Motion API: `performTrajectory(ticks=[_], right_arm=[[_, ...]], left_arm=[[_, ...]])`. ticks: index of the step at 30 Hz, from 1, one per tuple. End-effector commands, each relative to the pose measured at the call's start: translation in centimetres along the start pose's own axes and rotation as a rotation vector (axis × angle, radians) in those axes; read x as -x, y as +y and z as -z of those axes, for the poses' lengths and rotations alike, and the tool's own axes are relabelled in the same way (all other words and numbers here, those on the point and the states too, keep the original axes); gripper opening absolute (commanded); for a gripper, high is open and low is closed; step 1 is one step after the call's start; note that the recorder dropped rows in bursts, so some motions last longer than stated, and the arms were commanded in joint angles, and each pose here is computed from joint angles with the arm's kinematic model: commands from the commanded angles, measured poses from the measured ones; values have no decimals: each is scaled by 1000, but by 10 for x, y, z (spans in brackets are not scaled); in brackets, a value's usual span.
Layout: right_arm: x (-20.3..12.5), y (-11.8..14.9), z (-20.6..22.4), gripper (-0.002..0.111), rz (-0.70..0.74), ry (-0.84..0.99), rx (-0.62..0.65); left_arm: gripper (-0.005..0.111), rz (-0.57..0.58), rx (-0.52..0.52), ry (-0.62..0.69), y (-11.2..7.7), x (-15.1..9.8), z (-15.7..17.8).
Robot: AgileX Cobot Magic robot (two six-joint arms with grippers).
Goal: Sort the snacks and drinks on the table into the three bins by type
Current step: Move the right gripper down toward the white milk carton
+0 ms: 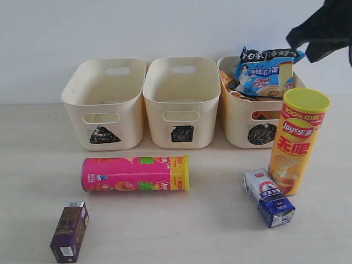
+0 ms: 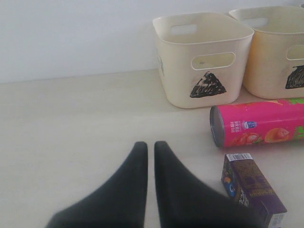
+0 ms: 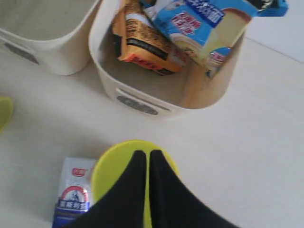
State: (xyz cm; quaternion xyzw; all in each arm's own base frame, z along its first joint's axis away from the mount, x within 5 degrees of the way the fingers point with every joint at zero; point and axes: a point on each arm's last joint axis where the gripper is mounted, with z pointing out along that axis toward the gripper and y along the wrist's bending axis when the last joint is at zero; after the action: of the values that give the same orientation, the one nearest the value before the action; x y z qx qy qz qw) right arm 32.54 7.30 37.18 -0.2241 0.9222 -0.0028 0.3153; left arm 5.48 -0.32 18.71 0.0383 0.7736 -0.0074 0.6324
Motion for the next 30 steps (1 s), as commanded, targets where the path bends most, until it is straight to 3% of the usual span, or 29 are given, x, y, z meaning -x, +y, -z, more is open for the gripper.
performTrajectory(ticks=[1, 6, 10, 24, 26, 30], right_arm=[[-9, 33, 11, 0, 63, -4, 47], [-25, 86, 3, 0, 184, 47, 143], [-39, 113, -2, 0, 213, 131, 189], [-92, 129, -29, 2, 252, 360, 99], [-98, 129, -33, 11, 257, 376, 99], [-106, 130, -42, 45, 239, 365, 93]], left_arm=[[4, 6, 4, -9, 0, 1, 0], [4, 6, 4, -7, 0, 1, 0], [4, 6, 4, -7, 0, 1, 0], [4, 6, 4, -9, 0, 1, 0], [4, 6, 4, -9, 0, 1, 0], [4, 6, 4, -7, 0, 1, 0]])
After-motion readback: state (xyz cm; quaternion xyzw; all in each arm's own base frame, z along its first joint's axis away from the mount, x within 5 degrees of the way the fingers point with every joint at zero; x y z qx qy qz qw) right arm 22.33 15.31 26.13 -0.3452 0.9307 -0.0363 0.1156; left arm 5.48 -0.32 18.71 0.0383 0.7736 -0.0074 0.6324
